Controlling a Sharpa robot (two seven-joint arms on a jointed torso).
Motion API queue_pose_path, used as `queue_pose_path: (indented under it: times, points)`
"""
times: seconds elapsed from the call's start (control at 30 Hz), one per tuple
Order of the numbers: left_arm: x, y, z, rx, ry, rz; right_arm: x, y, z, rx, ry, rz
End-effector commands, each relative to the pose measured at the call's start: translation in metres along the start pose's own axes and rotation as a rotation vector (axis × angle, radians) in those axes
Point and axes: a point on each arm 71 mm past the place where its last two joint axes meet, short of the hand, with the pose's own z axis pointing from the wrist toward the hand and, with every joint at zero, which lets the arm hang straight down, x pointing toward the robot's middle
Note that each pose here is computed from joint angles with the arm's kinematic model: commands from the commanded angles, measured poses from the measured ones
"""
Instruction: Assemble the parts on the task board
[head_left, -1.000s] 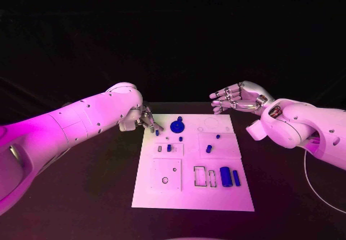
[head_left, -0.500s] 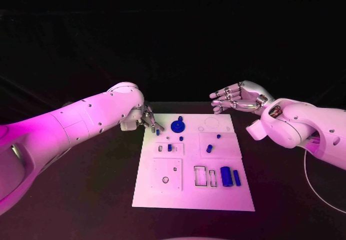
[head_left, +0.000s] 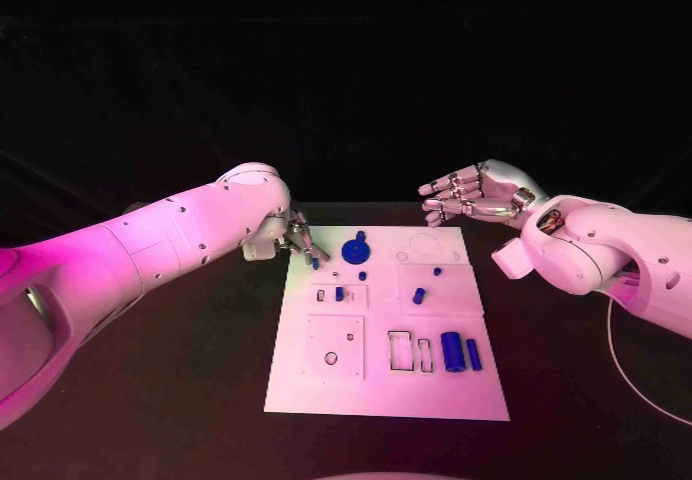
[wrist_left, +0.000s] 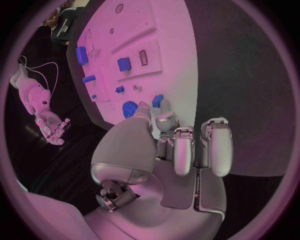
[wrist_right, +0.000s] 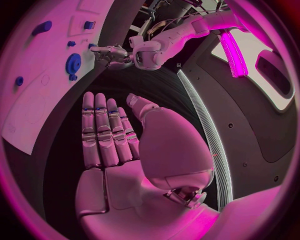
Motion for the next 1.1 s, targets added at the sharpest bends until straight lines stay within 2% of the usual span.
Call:
queue_pose_path:
  times: [0.03,0.8,1.1]
  points:
    - [0.0011,-0.0026,0.0002,0.012,0.008,0.010,0.0017,0.0009,0.0003,-0.011,0.015,0.002]
    - [0.0017,-0.0032,0.0012,0.009,0.005,0.008,0.0026,0.0012,0.0008,-0.012,0.018,0.004]
    - [0.0034,-0.0018,0.0014,0.024,0.026,0.001,0.0030,0.0012,0.0010,-0.012,0.020,0.005]
